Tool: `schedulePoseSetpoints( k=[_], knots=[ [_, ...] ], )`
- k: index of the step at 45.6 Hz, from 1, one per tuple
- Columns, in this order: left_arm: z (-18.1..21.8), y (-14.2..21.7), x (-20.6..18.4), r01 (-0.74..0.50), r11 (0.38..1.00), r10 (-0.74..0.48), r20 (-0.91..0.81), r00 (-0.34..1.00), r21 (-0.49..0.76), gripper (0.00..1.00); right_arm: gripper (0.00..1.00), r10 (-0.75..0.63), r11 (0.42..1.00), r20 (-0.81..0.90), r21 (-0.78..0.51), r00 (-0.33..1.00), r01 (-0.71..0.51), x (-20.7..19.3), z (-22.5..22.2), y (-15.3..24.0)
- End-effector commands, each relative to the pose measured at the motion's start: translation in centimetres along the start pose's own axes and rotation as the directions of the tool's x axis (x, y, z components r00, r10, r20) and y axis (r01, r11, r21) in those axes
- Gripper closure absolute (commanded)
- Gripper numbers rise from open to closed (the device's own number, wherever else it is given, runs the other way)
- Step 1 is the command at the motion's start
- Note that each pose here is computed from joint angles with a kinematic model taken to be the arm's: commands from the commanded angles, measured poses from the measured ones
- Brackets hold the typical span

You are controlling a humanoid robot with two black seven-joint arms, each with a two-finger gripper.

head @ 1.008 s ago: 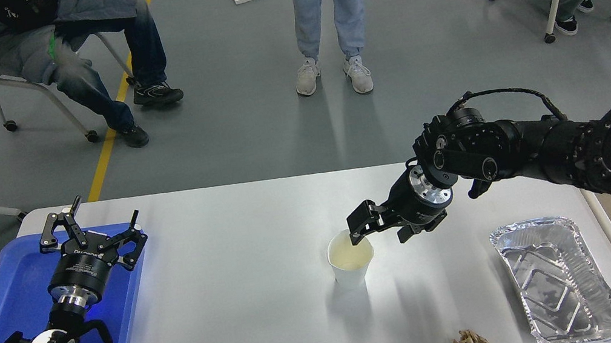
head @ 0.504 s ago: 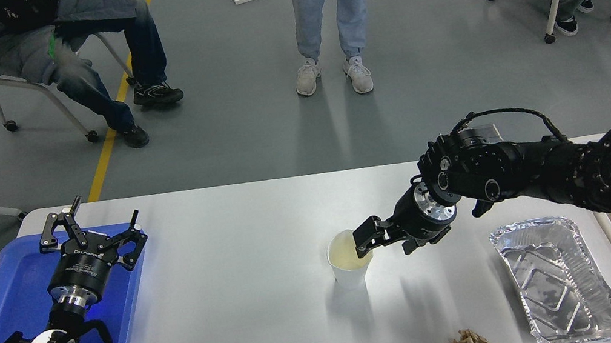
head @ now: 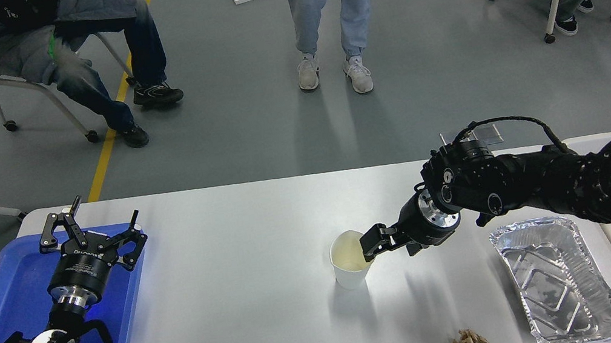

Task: Tidy desktop
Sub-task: 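Close the right gripper on the cup's rim, then lift the cup with the right gripper and carry it upward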

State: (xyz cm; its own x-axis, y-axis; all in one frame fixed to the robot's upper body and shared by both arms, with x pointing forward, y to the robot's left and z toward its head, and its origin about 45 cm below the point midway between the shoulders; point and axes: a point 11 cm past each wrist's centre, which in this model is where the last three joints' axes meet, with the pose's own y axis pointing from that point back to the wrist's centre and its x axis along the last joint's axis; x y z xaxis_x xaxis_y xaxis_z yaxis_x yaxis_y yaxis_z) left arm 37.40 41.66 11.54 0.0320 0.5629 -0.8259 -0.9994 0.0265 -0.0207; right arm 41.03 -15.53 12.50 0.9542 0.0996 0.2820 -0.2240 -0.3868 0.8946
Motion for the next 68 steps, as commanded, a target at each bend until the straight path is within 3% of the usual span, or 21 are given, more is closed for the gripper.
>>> schedulePoseSetpoints(
  k=[1,6,11,15,19,47,68],
  knots=[
    [0.0,0.0,0.0,0.0,1.0,0.0,0.0,1.0,0.0,0.0,0.24,0.011,1.0,-0.048,-0.022,0.999,-0.012,-0.1,0.4,-0.2],
    [0.0,0.0,0.0,0.0,1.0,0.0,0.0,1.0,0.0,0.0,0.27,0.019,1.0,-0.055,0.017,0.998,-0.018,0.0,0.0,-0.2],
    [0.0,0.0,0.0,0.0,1.0,0.0,0.0,1.0,0.0,0.0,0.47,0.011,0.999,-0.093,0.035,0.996,-0.007,-0.2,-0.2,-0.2],
    [0.0,0.0,0.0,0.0,1.0,0.0,0.0,1.0,0.0,0.0,0.7,0.0,1.0,-0.133,0.014,0.991,0.002,-0.3,0.0,-0.2],
    [0.0,0.0,0.0,0.0,1.0,0.0,0.0,1.0,0.0,0.0,0.99,-0.002,1.0,-0.149,0.006,0.989,0.003,0.0,0.0,0.0],
    [0.0,0.0,0.0,0.0,1.0,0.0,0.001,1.0,0.001,0.0,1.0,-0.002,1.0,-0.155,0.021,0.988,0.006,0.3,-0.5,0.3],
    [0.0,0.0,0.0,0.0,1.0,0.0,0.0,1.0,0.0,0.0,1.0,0.027,0.996,-0.207,0.089,0.978,-0.008,4.4,-6.5,4.8]
  ],
)
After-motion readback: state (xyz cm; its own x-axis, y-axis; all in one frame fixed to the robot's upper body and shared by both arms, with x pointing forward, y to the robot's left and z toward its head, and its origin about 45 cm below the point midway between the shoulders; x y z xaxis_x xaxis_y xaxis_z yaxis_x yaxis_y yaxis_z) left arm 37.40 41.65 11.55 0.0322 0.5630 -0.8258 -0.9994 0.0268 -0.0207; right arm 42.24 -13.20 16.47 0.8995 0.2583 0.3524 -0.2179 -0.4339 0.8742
